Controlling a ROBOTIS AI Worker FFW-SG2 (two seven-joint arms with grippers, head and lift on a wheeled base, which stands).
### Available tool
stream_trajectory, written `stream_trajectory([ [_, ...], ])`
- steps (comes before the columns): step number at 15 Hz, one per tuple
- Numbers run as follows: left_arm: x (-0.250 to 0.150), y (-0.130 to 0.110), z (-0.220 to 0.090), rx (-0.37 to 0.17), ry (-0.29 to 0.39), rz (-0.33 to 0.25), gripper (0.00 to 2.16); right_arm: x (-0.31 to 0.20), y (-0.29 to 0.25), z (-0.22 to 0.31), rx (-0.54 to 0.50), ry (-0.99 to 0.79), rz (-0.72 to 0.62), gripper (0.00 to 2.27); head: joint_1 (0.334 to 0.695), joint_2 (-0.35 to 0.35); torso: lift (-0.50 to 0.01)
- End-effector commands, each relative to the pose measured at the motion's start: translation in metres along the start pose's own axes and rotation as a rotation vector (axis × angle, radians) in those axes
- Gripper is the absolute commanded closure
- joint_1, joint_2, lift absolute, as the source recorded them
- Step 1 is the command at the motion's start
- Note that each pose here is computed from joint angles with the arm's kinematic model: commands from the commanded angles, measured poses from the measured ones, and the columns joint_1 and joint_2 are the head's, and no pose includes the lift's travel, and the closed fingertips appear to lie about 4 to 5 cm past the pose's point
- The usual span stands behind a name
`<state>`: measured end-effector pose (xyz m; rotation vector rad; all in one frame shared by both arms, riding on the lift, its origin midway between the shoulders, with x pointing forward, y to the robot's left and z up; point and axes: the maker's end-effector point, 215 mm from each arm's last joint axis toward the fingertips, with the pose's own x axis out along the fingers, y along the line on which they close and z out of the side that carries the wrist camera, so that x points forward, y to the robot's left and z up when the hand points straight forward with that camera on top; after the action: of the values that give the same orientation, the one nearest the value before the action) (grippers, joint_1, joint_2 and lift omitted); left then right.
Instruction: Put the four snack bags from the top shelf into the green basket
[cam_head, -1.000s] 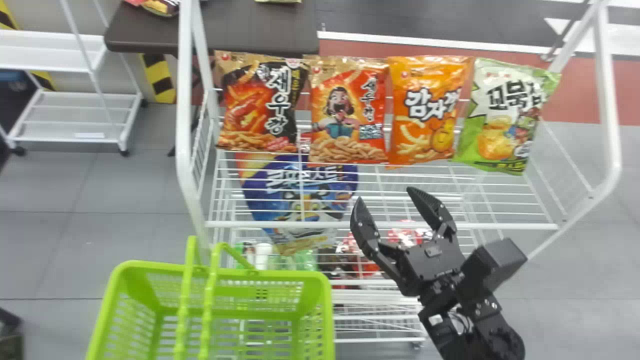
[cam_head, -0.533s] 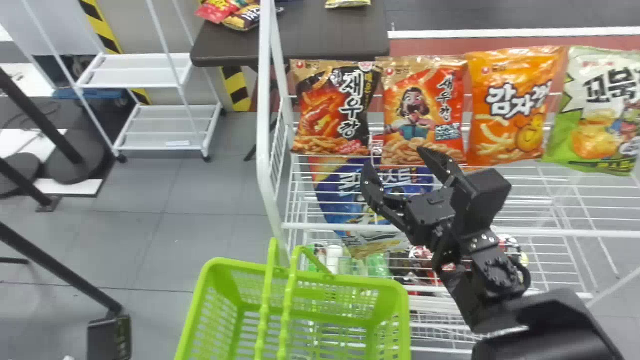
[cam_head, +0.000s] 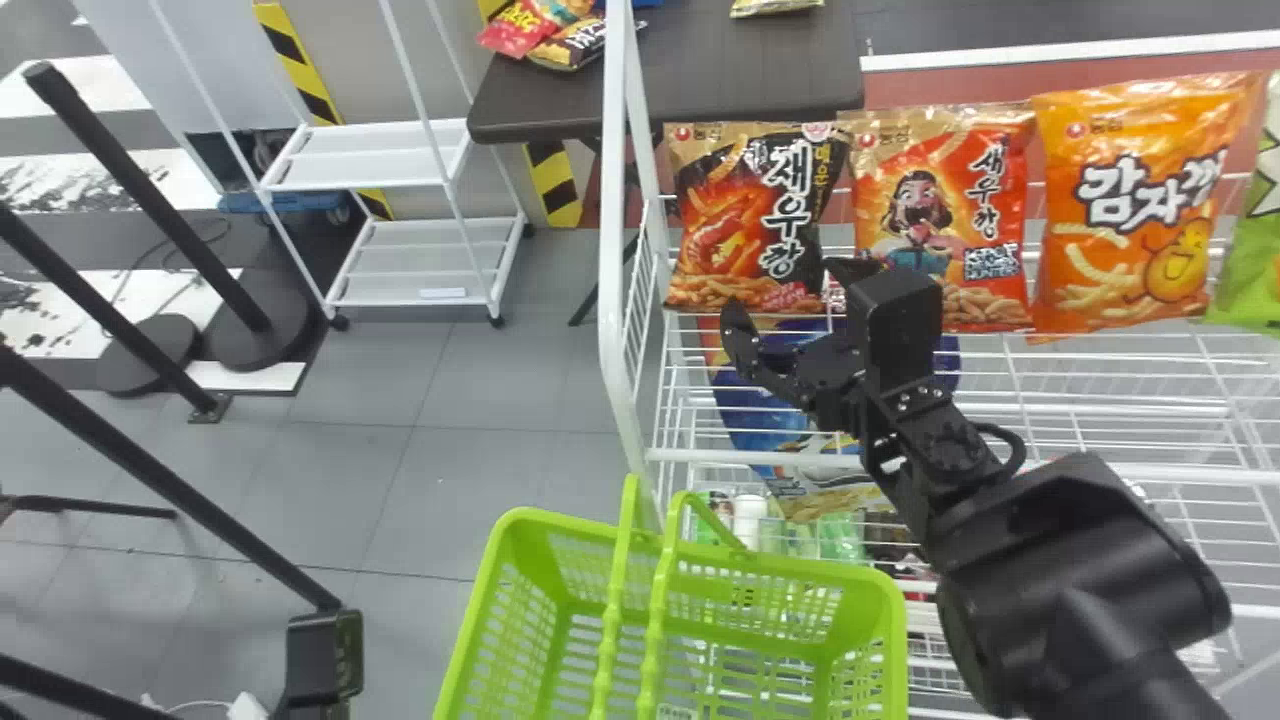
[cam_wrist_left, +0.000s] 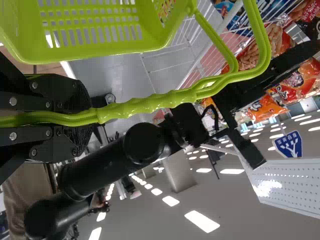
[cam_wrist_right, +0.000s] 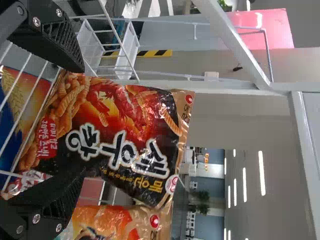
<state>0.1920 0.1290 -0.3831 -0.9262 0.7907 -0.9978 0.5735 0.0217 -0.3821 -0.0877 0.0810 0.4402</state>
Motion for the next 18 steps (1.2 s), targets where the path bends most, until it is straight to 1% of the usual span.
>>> stream_trajectory([
  [1,-0.001,0.002,0.003,0.002,0.004,-0.006,2.14,0.012,0.004,0.006,-0.024,-0.003,-0.019,0.12,0.695,0.222,-0.001],
  [2,-0.002,0.004,0.003,-0.001,0.006,-0.002,2.14,0.015,0.005,0.008,-0.044,-0.004,-0.035,0.12,0.695,0.221,-0.001],
  [5,-0.003,0.003,0.003,-0.003,0.008,-0.008,2.14,0.035,-0.015,0.003,-0.081,0.020,-0.059,0.12,0.695,0.224,-0.001],
  [8,-0.004,0.004,0.003,-0.005,0.008,-0.009,2.14,0.049,-0.009,-0.004,-0.132,0.043,-0.029,0.12,0.695,0.219,-0.001],
  [12,-0.007,0.004,0.003,-0.009,0.004,-0.012,2.14,0.067,-0.034,-0.018,-0.179,0.092,-0.029,0.12,0.695,0.218,-0.001],
  [13,-0.007,0.004,0.003,-0.009,0.004,-0.014,2.14,0.069,-0.035,-0.021,-0.184,0.100,-0.020,0.17,0.695,0.208,-0.001],
  [14,-0.008,0.004,0.003,-0.010,0.003,-0.012,2.14,0.069,-0.027,-0.026,-0.168,0.114,0.028,0.36,0.695,0.204,-0.001],
  [15,-0.008,0.004,0.003,-0.012,0.002,-0.013,2.14,0.071,-0.023,-0.026,-0.144,0.119,0.063,0.61,0.695,0.205,-0.001],
  [16,-0.009,0.004,0.004,-0.009,-0.001,-0.013,2.14,0.071,-0.018,-0.024,-0.139,0.118,0.089,0.91,0.695,0.211,-0.001],
  [17,-0.009,0.004,0.004,-0.008,-0.001,-0.012,2.14,0.071,-0.015,-0.025,-0.147,0.121,0.104,1.54,0.695,0.216,-0.001],
  [18,-0.009,0.005,0.004,-0.010,-0.002,-0.012,2.14,0.070,-0.014,-0.028,-0.147,0.128,0.105,1.98,0.695,0.222,-0.001],
])
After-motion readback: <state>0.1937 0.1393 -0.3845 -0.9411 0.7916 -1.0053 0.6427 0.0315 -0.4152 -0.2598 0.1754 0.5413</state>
